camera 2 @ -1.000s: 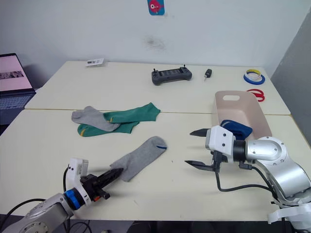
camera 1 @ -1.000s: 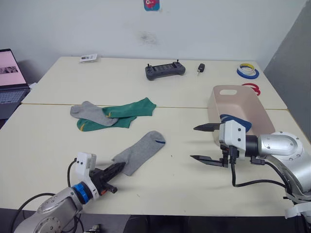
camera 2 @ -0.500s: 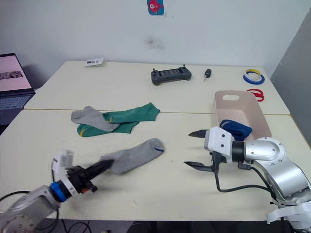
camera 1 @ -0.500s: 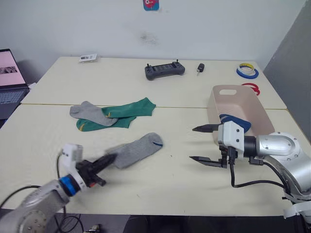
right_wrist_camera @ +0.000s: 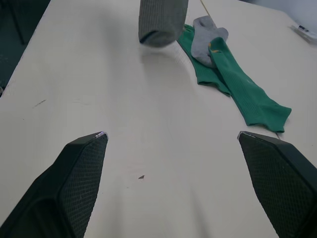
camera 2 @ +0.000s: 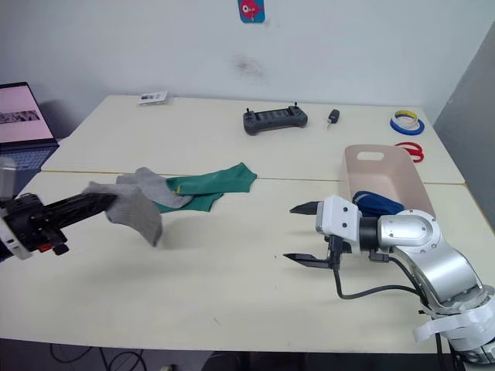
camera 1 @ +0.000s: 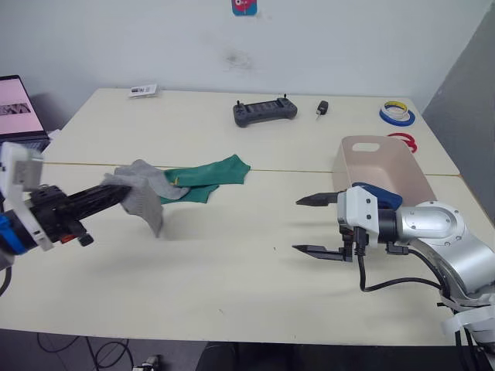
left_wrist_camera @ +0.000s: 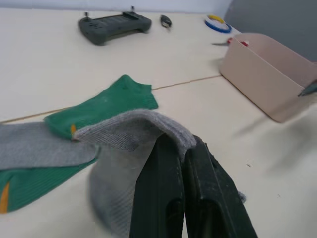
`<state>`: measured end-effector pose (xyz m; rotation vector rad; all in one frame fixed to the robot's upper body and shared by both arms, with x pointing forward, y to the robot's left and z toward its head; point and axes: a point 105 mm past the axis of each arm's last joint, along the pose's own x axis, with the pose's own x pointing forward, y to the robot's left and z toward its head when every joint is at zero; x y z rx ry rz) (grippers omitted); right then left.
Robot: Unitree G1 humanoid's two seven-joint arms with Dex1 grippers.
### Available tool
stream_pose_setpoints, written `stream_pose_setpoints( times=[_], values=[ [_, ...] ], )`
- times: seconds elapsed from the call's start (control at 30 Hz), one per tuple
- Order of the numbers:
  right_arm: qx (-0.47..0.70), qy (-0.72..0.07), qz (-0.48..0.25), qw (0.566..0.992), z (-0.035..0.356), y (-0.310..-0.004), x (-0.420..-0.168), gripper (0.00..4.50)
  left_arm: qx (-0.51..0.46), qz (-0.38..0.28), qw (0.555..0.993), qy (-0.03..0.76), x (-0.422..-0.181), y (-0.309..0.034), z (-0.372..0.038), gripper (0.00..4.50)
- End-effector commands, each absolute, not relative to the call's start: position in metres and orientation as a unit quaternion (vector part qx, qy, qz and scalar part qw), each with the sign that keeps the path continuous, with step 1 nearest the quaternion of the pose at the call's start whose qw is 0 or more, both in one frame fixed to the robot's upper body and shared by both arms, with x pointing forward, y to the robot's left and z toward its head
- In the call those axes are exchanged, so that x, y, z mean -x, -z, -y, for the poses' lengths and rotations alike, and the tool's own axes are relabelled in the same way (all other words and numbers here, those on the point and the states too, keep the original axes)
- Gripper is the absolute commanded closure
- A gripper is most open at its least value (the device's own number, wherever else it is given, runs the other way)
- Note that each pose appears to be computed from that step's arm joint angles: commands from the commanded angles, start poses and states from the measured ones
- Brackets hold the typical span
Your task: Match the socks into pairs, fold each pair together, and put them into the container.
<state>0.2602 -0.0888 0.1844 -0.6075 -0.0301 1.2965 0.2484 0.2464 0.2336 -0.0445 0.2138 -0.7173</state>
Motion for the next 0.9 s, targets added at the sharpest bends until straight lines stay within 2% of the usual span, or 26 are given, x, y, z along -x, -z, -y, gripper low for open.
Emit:
stream_pose_setpoints(
  times=[0.03,0.27,0.5,0.6,0.77,0.9],
  values=[
    [0.288,-0.595,0.032,0.75,0.086,-0.194,-0.257,0.0,0.01,-0.132,0.904,0.406,-0.259,-0.215,-0.205,4.49],
    [0.291,-0.579,0.017,0.762,0.092,-0.191,-0.254,0.0,0.059,-0.21,0.865,0.452,-0.272,-0.142,-0.136,4.49],
    [0.293,-0.566,0.008,0.771,0.096,-0.189,-0.252,0.0,0.061,-0.211,0.861,0.459,-0.288,-0.116,-0.085,4.49],
    [0.294,-0.563,0.004,0.773,0.098,-0.188,-0.251,0.0,0.05,-0.19,0.866,0.459,-0.292,-0.119,-0.077,3.91],
    [0.296,-0.561,0.002,0.773,0.1,-0.187,-0.251,0.0,0.029,-0.145,0.869,0.472,-0.287,-0.135,-0.072,2.35],
    [0.298,-0.56,0.004,0.773,0.101,-0.189,-0.252,0.0,-0.021,-0.102,0.873,0.477,-0.275,-0.156,-0.097,1.08]
  ],
)
